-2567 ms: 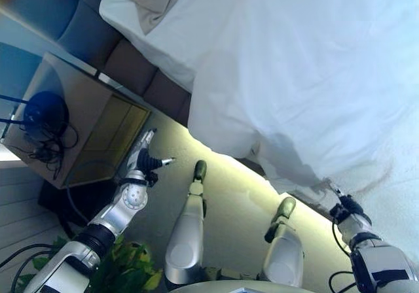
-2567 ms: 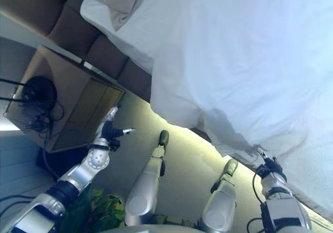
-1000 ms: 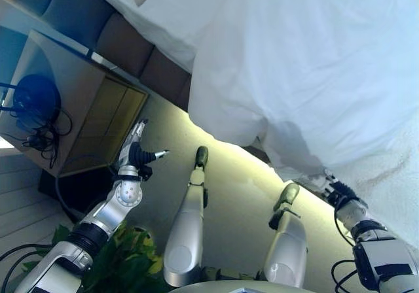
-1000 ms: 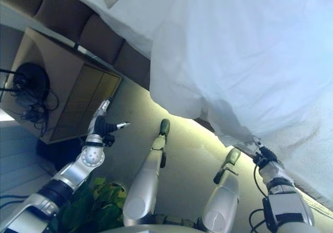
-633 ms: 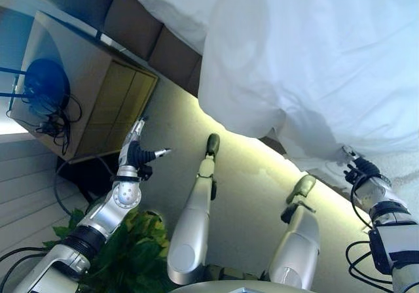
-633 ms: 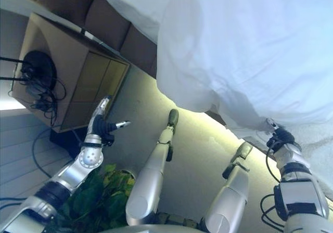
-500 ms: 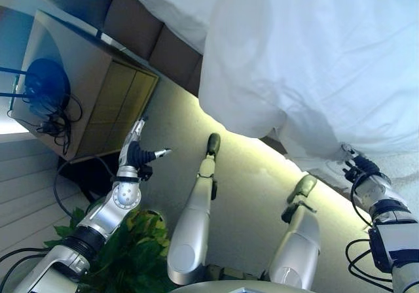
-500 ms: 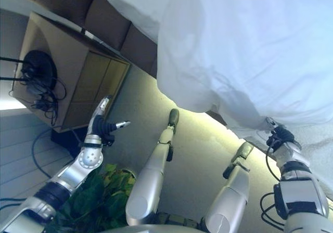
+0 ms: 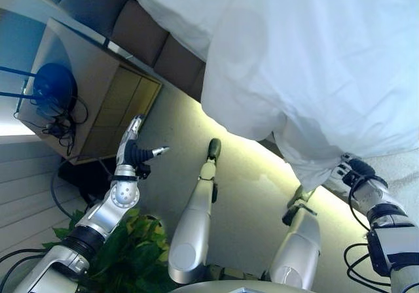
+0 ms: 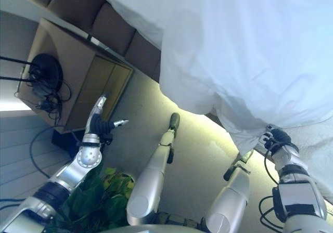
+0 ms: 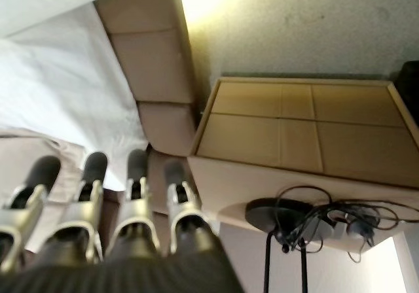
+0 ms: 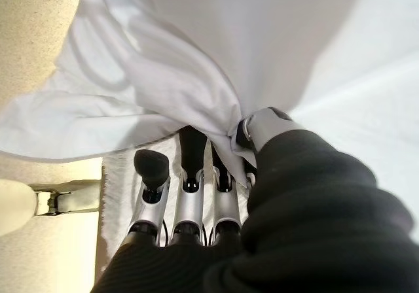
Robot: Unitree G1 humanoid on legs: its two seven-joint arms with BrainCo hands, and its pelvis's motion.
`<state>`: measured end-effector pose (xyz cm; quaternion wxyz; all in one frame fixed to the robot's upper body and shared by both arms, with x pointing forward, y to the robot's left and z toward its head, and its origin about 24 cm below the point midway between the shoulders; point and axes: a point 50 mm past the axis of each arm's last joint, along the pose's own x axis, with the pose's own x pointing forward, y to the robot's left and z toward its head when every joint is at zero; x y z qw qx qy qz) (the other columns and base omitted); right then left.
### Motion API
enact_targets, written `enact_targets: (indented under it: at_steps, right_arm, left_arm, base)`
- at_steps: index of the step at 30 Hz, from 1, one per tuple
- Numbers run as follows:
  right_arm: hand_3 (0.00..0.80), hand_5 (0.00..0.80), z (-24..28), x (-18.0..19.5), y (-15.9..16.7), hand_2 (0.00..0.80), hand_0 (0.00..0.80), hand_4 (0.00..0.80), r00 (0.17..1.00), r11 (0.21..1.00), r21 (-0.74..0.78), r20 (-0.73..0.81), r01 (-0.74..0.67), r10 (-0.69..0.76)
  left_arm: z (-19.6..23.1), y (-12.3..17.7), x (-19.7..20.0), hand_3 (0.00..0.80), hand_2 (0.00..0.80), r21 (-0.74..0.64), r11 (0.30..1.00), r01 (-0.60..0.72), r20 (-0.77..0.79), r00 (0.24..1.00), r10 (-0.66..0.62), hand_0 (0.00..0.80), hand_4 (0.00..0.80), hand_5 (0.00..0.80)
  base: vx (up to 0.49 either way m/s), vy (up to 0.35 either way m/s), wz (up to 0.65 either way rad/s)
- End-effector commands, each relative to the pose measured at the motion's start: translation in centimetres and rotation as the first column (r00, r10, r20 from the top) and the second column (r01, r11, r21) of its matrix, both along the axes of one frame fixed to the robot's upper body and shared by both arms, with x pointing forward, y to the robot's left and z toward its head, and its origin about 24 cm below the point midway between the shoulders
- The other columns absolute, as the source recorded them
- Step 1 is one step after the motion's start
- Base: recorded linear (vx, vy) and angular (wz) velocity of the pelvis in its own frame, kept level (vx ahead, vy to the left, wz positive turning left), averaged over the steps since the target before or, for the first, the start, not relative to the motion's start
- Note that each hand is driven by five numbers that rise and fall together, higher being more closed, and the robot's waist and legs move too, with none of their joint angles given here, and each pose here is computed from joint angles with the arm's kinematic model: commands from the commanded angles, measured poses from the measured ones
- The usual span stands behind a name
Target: Make the bed neatly
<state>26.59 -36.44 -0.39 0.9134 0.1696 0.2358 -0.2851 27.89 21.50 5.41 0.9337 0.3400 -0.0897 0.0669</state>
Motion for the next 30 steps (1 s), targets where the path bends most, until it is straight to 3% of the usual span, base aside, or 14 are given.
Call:
enact_targets:
  at_steps: [1, 8, 18, 25, 28, 30]
  right_arm:
    - [0.800, 0.800, -3.0, -3.4, -0.3, 0.800, 0.800, 0.800, 0.991, 0.998, 0.031, -0.125, 0.053, -0.048]
    - [0.800, 0.800, -7.8, -9.0, 1.0, 0.800, 0.800, 0.800, 0.943, 0.994, 0.095, -0.331, 0.061, -0.026]
    - [0.800, 0.800, -12.7, -19.2, 3.5, 0.800, 0.800, 0.800, 0.774, 0.977, 0.196, -0.631, 0.086, 0.058]
    - [0.800, 0.800, -13.3, -20.2, 4.5, 0.800, 0.800, 0.800, 0.705, 0.973, 0.228, -0.695, 0.028, 0.143]
    - [0.800, 0.800, -13.3, -19.8, 4.6, 0.800, 0.800, 0.800, 0.682, 0.985, 0.171, -0.724, 0.029, 0.105]
    - [0.000, 0.000, -13.1, -18.6, 4.3, 0.000, 0.000, 0.000, 0.685, 0.993, 0.116, -0.725, 0.029, 0.064]
  left_arm:
    - [1.3, -0.1, 0.6, 0.000, 0.000, -0.035, 0.999, -0.013, 0.086, 0.996, 0.016, 0.000, 0.000, 0.000]
    - [0.3, 0.2, 0.5, 0.000, 0.000, -0.029, 0.998, -0.052, 0.043, 0.998, 0.053, 0.000, 0.000, 0.000]
    - [-1.9, 0.7, -0.5, 0.000, 0.000, -0.063, 0.990, -0.127, -0.018, 0.992, 0.126, 0.000, 0.000, 0.000]
    - [-2.8, 0.1, -0.7, 0.000, 0.000, -0.082, 0.986, -0.143, -0.044, 0.989, 0.139, 0.000, 0.000, 0.000]
    - [-3.3, -0.3, -0.8, 0.000, 0.000, -0.089, 0.987, -0.136, -0.055, 0.990, 0.131, 0.000, 0.000, 0.000]
    - [-3.3, -0.7, -0.8, 0.000, 0.000, -0.093, 0.987, -0.130, -0.055, 0.991, 0.125, 0.000, 0.000, 0.000]
  base:
    - [0.035, -0.026, 0.01]
    - [0.044, -0.024, -0.04]
    - [0.047, 0.034, -0.02]
    - [0.010, 0.040, -0.04]
    - [0.017, 0.032, 0.05]
    - [0.014, 0.029, 0.05]
